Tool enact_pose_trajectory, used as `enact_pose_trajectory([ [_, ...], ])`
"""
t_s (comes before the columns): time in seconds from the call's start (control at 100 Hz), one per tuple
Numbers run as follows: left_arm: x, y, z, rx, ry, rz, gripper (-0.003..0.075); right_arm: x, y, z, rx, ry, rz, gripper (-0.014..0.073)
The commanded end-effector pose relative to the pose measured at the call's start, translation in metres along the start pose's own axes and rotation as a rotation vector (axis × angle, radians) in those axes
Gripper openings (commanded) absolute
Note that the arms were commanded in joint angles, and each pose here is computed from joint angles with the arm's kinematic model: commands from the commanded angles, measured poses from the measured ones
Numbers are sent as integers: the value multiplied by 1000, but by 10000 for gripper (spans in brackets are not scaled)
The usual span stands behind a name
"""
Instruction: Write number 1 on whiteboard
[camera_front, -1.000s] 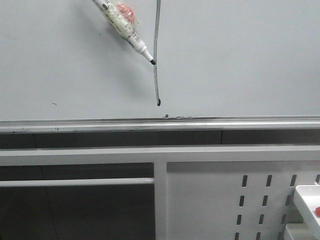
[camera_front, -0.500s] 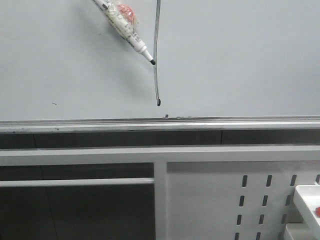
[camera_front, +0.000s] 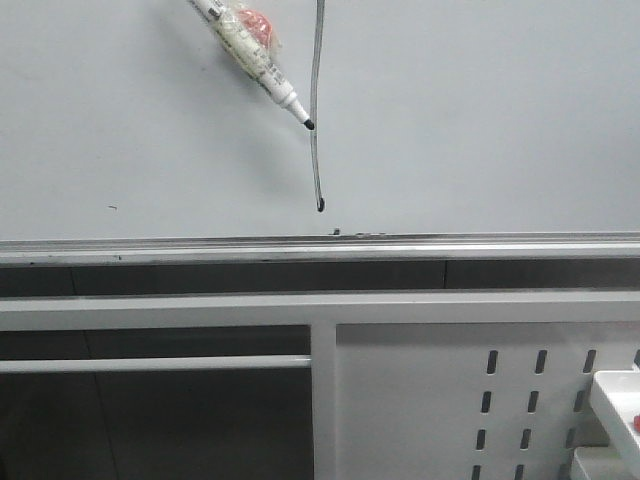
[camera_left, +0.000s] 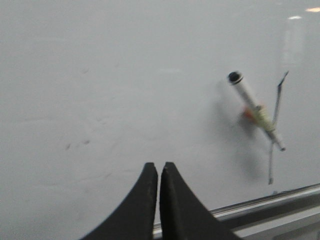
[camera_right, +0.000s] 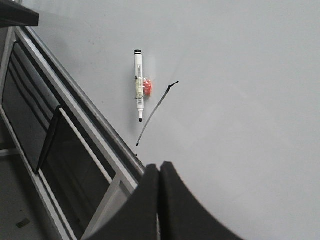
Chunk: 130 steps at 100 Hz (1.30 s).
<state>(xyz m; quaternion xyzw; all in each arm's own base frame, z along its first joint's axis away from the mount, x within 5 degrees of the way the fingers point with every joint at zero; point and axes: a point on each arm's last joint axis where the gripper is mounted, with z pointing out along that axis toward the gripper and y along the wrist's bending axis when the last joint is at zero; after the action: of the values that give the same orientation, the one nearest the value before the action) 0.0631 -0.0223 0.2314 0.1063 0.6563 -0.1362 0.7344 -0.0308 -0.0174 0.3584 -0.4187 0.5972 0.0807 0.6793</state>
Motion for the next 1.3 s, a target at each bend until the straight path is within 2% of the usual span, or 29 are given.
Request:
enact_pose_trajectory([
  [0.0, -1, 6, -4, -81, -96, 11, -20, -11, -7, 0, 47, -58, -4, -71],
  [0.1, 16, 10, -9, -155, -82, 4, -20, -11, -7, 0, 47, -58, -4, -71],
  [0.26, 35, 11, -13, -194, 127, -21, -20, -11, -7, 0, 47, -58, -4, -71],
  [0.42, 53, 9, -19, -182, 323, -36, -20, -11, -7, 0, 47, -58, -4, -70],
  [1.05, 53, 8, -20, -179, 313, -44, -20, -11, -7, 0, 46, -57, -4, -71],
  [1.29, 53, 8, -20, -180, 310, -57, -20, -9, -4, -12, 9, -128, 18, -71],
])
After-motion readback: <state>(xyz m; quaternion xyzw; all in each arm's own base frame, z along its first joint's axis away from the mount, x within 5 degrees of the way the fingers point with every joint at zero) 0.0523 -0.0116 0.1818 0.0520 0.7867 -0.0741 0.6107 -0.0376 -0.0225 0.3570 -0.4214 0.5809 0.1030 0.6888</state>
